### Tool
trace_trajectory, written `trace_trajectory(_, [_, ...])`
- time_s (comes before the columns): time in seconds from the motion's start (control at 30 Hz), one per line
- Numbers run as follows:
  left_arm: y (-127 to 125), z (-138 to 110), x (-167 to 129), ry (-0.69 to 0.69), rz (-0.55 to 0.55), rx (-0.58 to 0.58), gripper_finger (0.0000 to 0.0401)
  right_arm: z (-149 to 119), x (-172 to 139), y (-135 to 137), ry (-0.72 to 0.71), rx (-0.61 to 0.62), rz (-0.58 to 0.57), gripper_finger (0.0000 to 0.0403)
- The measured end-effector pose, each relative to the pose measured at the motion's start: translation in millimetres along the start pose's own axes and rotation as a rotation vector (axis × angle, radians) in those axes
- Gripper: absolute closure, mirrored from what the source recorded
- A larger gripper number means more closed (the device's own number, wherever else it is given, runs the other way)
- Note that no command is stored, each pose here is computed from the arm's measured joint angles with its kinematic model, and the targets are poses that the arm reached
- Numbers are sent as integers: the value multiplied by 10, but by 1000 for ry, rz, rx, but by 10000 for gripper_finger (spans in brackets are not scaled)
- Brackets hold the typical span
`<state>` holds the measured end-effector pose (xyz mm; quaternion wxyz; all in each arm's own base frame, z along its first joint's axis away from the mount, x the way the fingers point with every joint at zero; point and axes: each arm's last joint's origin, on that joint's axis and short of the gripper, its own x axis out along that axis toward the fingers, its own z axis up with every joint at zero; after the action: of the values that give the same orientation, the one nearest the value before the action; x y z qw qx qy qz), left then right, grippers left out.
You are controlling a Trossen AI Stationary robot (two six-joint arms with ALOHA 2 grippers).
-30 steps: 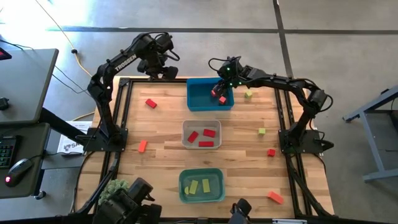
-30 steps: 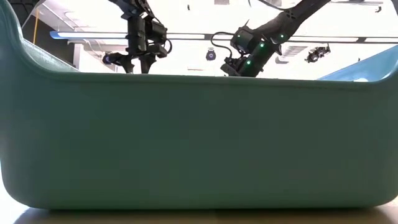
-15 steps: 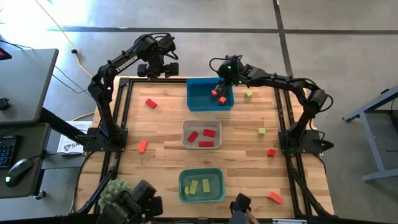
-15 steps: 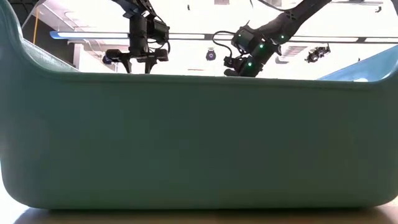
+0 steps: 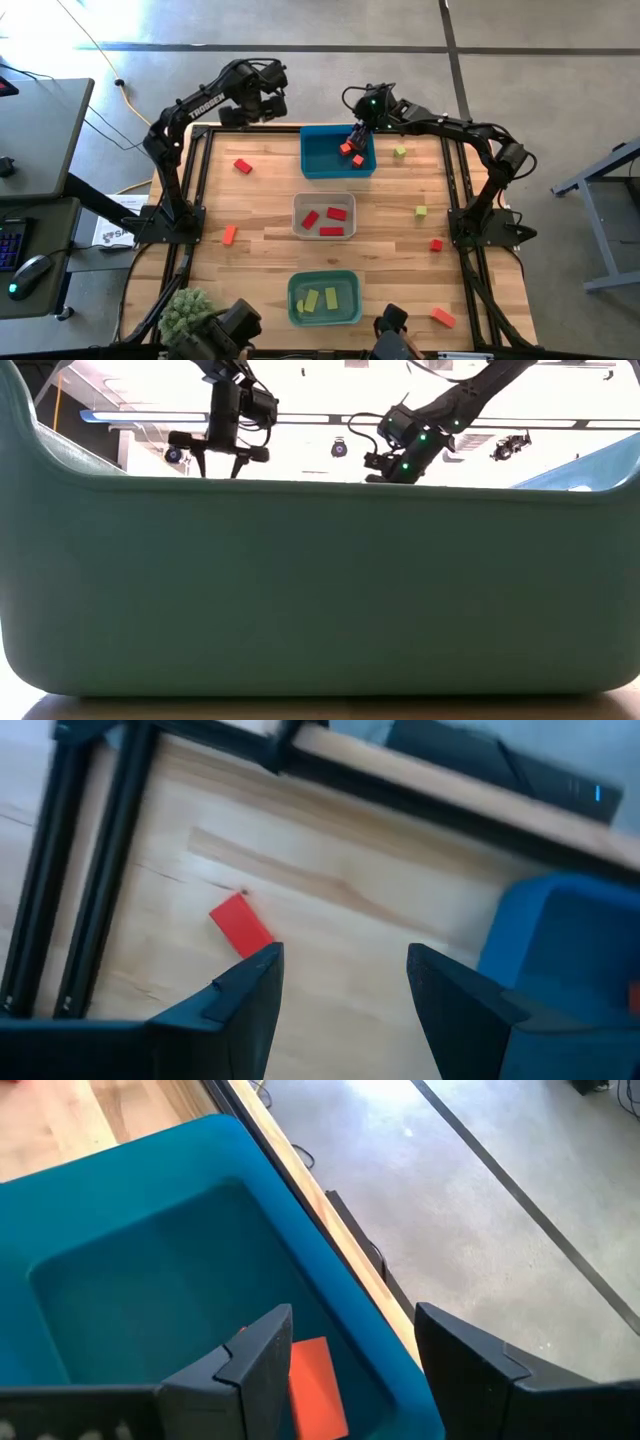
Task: Sort & place blocks by color
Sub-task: Put the red block into the gray bin
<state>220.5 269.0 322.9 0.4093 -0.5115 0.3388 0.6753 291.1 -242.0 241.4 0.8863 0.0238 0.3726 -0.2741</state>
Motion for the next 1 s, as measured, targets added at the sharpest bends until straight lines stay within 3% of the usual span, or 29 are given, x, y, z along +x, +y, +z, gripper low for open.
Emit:
trace_trajectory(0.13, [-53,-98,41,-72,23,-56,197,0,0,1,-1,-5,2,203])
trace_trajectory(0.37, [-172,-364,556,-25,19,-196,197,0,0,-1,-1,-29,2,203])
trace_trajectory(0.77, [-74,-752,945,-135,143,-549,197,-30,0,3,30,-43,9,203])
trace_trajectory(1.0, [11,-797,1151,-149,181,-542,197,-45,-1,7,44,-43,13,203])
